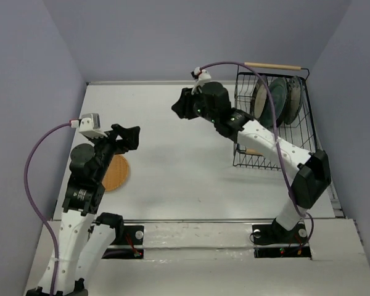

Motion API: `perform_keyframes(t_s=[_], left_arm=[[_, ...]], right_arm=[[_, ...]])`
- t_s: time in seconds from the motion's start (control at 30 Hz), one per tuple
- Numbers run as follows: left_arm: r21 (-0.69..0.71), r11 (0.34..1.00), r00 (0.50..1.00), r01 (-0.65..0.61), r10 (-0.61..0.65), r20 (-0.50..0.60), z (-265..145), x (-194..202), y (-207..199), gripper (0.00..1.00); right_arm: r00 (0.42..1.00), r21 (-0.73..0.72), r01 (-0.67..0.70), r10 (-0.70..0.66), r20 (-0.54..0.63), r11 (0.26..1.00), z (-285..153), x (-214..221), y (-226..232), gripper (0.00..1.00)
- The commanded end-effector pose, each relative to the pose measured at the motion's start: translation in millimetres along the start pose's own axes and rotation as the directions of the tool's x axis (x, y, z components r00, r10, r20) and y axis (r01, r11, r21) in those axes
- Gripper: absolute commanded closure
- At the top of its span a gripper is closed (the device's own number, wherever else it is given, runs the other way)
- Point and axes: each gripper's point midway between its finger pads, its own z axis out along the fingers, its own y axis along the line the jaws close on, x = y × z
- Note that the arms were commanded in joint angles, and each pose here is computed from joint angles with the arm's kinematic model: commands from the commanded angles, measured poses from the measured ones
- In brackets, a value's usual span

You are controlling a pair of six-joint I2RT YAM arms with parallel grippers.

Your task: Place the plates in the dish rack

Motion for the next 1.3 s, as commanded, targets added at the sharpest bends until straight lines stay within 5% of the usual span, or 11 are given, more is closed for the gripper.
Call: perform_keyframes(t_s=[0.0,0.07,0.27,0.43,0.83,1.1,1.23,1.27], left_arm=[[-0.052,0.998,0.968,0.025,-0.012,0.25,-20.8,-86.4,-12.8,0.01],[-0.047,0.999,0.96,0.022,-0.008,0.281,-27.1,-99.8,-17.8,0.01],[0.07,0.998,0.955,-0.001,-0.02,0.294,-36.8,-115.4,-46.8,0.01],[0.098,0.995,0.962,-0.024,-0.004,0.275,-36.9,-99.5,-47.7,0.01],[0.103,0.993,0.973,-0.052,0.027,0.229,-27.2,-57.3,-36.5,0.01],[0.115,0.992,0.975,-0.05,0.023,0.22,-28.4,-53.2,-38.1,0.01],[0.111,0.993,0.975,-0.05,0.025,0.222,-28.3,-53.5,-37.4,0.01],[0.111,0.993,0.974,-0.049,0.023,0.224,-28.7,-53.8,-37.6,0.01]], right_arm=[[0.995,-0.135,-0.091,0.084,-0.056,0.987,17.1,45.3,67.7,0.6],[0.985,-0.17,-0.147,0.127,-0.119,0.974,25.5,80.6,89.5,0.6],[0.935,-0.224,-0.28,0.212,-0.285,0.934,56.6,167.4,144.5,0.35],[0.89,-0.212,-0.343,0.244,-0.385,0.915,79.5,223.4,162.6,0.33],[0.775,-0.152,-0.474,0.329,-0.539,0.867,114.7,328.1,154.4,0.45],[0.726,-0.149,-0.54,0.368,-0.581,0.829,135.4,350.9,162.5,0.53],[0.736,-0.113,-0.541,0.405,-0.543,0.833,142.5,348.6,155.8,0.93],[0.755,-0.113,-0.53,0.407,-0.515,0.84,143.7,340.8,154.2,0.93]])
